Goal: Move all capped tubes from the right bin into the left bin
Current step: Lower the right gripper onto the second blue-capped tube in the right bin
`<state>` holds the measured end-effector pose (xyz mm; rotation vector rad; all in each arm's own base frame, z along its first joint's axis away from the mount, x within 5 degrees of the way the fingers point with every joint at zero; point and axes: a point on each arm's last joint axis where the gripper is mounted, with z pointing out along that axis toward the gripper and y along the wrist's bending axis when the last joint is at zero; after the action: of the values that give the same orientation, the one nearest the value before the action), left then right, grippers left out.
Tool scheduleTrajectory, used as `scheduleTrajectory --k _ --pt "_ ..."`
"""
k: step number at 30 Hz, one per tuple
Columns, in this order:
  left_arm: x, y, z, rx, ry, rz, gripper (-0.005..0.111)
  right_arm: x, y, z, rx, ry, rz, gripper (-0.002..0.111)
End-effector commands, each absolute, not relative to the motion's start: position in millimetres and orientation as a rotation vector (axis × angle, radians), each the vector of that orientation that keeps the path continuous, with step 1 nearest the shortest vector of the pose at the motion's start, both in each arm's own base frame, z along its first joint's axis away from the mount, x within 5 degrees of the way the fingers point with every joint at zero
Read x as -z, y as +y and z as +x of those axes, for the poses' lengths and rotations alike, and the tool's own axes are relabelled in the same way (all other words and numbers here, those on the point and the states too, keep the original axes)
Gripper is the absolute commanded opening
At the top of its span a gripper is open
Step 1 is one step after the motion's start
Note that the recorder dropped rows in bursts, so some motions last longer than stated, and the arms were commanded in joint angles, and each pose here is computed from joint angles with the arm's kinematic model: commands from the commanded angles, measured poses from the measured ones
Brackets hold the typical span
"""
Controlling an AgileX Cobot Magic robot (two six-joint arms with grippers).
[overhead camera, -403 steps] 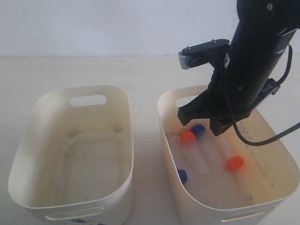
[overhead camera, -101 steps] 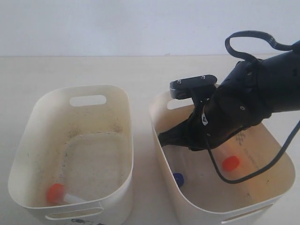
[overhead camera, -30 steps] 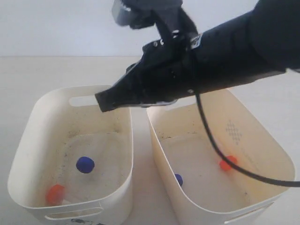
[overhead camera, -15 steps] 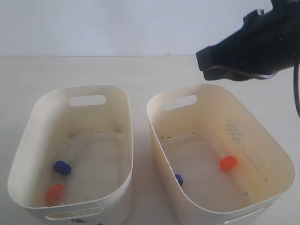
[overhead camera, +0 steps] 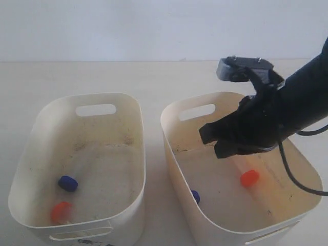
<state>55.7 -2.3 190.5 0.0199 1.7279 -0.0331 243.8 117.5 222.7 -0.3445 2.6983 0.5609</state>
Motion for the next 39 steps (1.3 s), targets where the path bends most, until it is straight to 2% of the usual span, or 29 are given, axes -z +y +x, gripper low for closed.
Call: scheduleTrajectory --k 1,16,30,31,32,33,34,35,36,39 --pt "-192.2 -2.2 55.5 0.038 1.716 0.012 0.004 -204.5 123.0 248.2 -0.621 2.761 -0.367 0.0" --pt "-192.2 -2.2 55.5 0.038 1.716 0.012 0.004 -197.0 125.4 252.0 -0.626 2.763 -0.375 0.0" --pt "-192.2 -2.2 55.5 0.038 1.716 0.012 0.004 -169.2 131.9 261.7 -0.658 2.792 -0.436 0.002" --pt "-192.2 -2.2 55.5 0.038 1.716 0.012 0.004 -168.6 131.9 261.8 -0.657 2.793 -0.443 0.005" --pt "-192.2 -2.2 55.5 0.038 1.716 0.012 0.004 -166.9 131.9 262.5 -0.653 2.794 -0.446 0.019" --pt "-192.2 -2.2 55.5 0.038 1.716 0.012 0.004 -165.3 132.0 262.7 -0.652 2.8 -0.445 0.026" --pt "-192.2 -2.2 55.5 0.038 1.716 0.012 0.004 -163.0 132.4 263.6 -0.654 2.804 -0.433 0.05" --pt "-192.2 -2.2 55.5 0.038 1.716 0.012 0.004 -161.6 132.5 264.0 -0.655 2.809 -0.425 0.064" --pt "-192.2 -2.2 55.5 0.038 1.716 0.012 0.004 -161.0 133.4 264.8 -0.67 2.808 -0.396 0.088" --pt "-192.2 -2.2 55.5 0.038 1.716 0.012 0.004 -161.2 133.3 267.1 -0.655 2.792 -0.366 0.104"
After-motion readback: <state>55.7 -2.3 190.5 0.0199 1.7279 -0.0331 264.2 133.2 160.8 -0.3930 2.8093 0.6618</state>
